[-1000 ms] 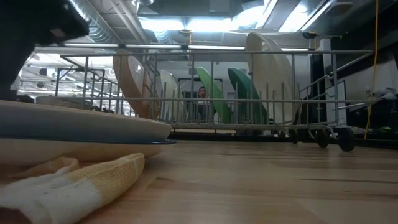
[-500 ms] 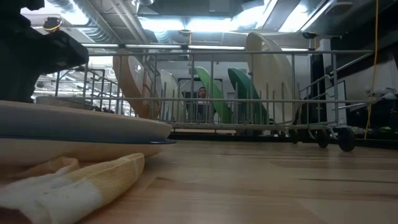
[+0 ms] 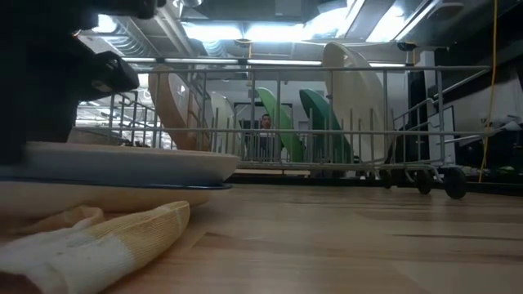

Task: Sort dishes
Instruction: Put the orange plate in the dish rack

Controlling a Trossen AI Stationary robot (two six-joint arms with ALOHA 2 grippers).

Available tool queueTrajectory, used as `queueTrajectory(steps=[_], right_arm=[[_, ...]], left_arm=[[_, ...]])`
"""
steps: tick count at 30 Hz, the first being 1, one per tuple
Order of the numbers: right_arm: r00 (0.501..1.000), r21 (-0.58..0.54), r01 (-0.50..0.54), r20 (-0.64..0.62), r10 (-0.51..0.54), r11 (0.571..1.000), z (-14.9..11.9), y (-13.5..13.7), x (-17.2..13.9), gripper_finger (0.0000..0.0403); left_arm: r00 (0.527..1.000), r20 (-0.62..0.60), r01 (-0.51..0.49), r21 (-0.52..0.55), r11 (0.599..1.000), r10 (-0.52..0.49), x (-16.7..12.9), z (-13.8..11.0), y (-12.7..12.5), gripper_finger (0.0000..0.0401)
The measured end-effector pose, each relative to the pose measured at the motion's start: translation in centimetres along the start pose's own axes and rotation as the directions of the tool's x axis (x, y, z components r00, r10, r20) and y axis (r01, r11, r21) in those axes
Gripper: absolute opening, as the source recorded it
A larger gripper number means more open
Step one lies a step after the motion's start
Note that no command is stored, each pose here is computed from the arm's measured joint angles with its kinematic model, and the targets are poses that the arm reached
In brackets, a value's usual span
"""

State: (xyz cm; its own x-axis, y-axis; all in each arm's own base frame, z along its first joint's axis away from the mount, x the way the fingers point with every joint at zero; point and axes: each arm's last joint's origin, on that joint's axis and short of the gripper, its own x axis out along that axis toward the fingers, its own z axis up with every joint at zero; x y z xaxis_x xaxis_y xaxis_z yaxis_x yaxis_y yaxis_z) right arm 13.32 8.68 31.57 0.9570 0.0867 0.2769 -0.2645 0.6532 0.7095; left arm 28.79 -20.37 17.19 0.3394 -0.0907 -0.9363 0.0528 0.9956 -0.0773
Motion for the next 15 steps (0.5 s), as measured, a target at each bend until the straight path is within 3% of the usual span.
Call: queueTrajectory(steps=[5,9,15], right_arm=[[1.000,0.000,0.000,0.001,0.000,1.000,0.0,0.0,0.0,0.0121],[1.000,0.000,0.000,0.001,0.000,1.000,0.0,0.0,0.0,0.0121],[1.000,0.000,0.000,0.001,0.000,1.000,0.0,0.0,0.0,0.0121]], left_arm=[[0.999,0.036,0.026,-0.127,0.992,-0.021,-0.4,0.8,-0.1,0.0011],[0.996,0.076,0.062,-0.196,0.979,-0.047,-1.0,1.6,-0.6,0.0014],[0.992,0.105,0.087,-0.217,0.972,-0.065,-1.7,2.3,-0.9,0.0009]])
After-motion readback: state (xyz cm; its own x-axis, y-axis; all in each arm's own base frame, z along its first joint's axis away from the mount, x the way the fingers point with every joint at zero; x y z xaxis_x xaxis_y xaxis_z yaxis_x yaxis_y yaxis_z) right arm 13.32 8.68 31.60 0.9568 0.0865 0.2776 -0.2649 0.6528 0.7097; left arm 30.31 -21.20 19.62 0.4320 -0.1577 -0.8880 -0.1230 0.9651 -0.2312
